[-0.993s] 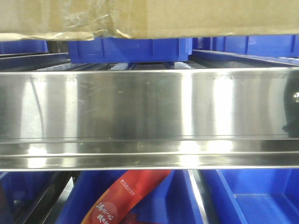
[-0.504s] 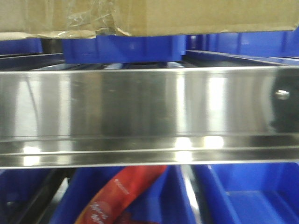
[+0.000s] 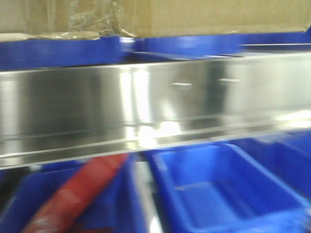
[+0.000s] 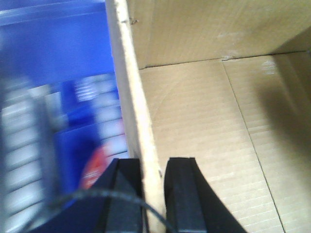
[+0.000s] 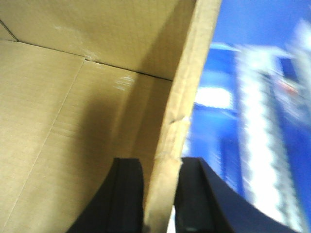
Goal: Grab carton from right shelf to conveyor
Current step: 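Hold the carton with both grippers while the base turns away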
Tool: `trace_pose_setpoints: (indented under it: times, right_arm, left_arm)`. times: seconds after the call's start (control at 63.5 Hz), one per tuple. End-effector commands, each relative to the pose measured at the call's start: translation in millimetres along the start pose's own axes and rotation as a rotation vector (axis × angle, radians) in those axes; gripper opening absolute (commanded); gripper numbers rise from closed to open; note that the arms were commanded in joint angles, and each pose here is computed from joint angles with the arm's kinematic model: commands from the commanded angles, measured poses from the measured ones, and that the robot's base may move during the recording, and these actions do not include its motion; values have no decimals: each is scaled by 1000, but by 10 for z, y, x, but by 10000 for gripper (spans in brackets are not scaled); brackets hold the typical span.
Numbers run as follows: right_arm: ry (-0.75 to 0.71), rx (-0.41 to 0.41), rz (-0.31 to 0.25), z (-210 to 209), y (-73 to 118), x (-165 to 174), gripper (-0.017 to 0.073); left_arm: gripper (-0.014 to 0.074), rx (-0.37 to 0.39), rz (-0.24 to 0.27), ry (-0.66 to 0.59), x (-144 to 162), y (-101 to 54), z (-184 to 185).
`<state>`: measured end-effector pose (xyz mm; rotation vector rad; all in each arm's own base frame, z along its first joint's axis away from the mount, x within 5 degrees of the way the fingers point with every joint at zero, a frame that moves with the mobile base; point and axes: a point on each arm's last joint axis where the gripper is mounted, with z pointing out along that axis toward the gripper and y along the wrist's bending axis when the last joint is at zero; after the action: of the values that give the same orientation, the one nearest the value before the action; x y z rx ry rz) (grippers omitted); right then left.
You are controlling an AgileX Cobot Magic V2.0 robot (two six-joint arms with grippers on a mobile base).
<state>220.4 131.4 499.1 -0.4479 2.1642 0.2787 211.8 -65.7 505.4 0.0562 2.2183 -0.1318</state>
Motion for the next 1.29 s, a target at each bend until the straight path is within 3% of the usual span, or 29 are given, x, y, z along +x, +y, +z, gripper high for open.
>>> trace_pose_setpoints:
  times: [0.0,1.276]
  right_arm:
    - [-93,3,-19,-88,-14,-74,-69]
    - [-93,3,-19,-88,-14,-74,-69]
  left_arm:
    - [-17,67,-13,-37,-20,-51,-106]
    - [-17,67,-13,-37,-20,-51,-106]
